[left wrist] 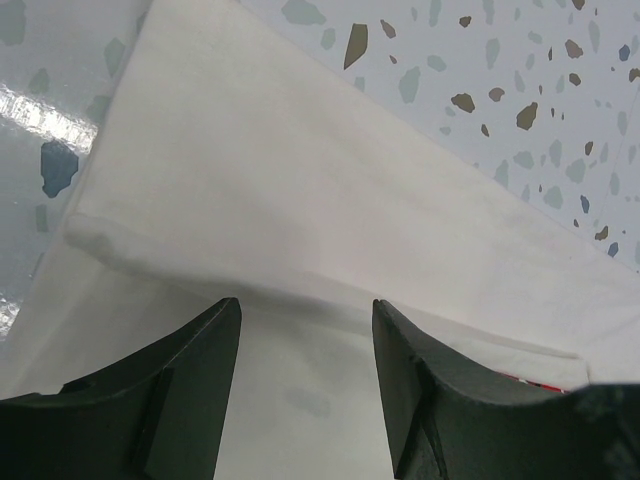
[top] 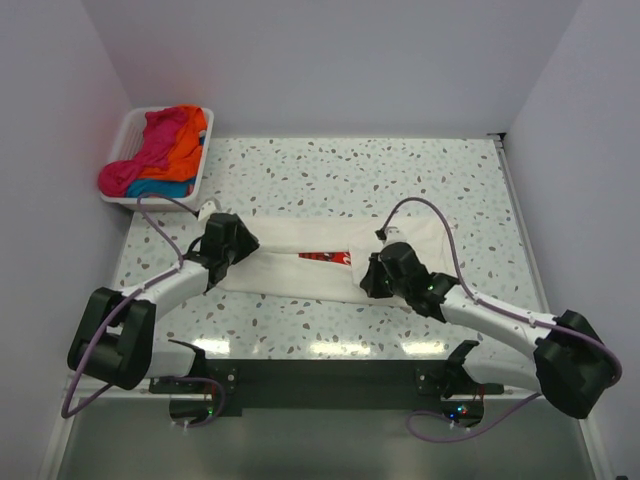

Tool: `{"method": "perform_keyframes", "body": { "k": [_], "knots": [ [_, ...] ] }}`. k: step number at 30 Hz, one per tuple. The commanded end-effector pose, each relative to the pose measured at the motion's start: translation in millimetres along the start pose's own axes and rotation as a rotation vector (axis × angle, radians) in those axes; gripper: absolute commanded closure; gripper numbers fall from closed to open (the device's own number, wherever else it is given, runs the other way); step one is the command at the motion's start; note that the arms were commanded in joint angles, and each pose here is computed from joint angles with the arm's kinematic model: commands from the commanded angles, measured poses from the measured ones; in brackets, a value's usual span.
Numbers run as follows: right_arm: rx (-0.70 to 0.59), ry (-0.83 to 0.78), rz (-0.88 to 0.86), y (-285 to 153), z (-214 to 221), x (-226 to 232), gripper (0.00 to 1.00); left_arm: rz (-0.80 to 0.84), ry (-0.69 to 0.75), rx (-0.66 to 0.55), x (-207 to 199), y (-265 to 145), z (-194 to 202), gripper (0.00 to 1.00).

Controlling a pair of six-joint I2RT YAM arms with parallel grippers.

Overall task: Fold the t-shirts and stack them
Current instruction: Fold the tshirt

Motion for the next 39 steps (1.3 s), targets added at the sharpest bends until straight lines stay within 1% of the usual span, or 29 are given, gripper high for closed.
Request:
{"method": "perform_keyframes", "body": {
  "k": [1, 9, 17, 23, 25, 26, 28, 33, 39],
  "knots": [
    [-0.018, -0.004, 0.036, 4, 3, 6, 1.0, 0.039, -0.015, -0.019, -5, -5, -2, 0.4],
    [0.026, -0.047, 0.063, 10, 21, 13, 1.0, 0.041, -0.015, -0.019, -3, -8, -2, 0.4],
    [0.021, -0.063, 0.093, 6, 25, 8, 1.0, 0.04, -0.015, -0.016, -1, -9, 0, 0.4],
    [0.003, -0.092, 0.124, 11, 9, 14, 1.0, 0.041, -0.017, -0.017, -2, -10, -1, 0.4],
    [-0.011, -0.116, 0.092, 12, -3, 22, 1.0, 0.039, -0.017, -0.019, -1, -11, -1, 0.39],
    [0.016, -0.139, 0.076, 16, -3, 24, 1.0, 0.038, -0.015, -0.018, -1, -11, -1, 0.39],
    [0.024, -0.152, 0.062, 19, -9, 30, 1.0, 0.04, -0.016, -0.021, -1, -12, -2, 0.39],
    [0.077, -0.173, 0.069, 27, 5, 28, 1.0, 0.033, -0.009, -0.031, 0, -14, -3, 0.39],
    [0.087, -0.165, 0.071, 17, 22, 21, 1.0, 0.026, -0.01, -0.045, -1, -14, -5, 0.39]
  ]
}}
Point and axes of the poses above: each gripper's point midway between its finger pads, its own y axis out along the fingers, its own x axis along the line the jaws close on, z = x × y, the point moved 10 cm from there along -y, back along the fingers, and after that the axes turned 11 degrees about -y, right-handed, at the moved point
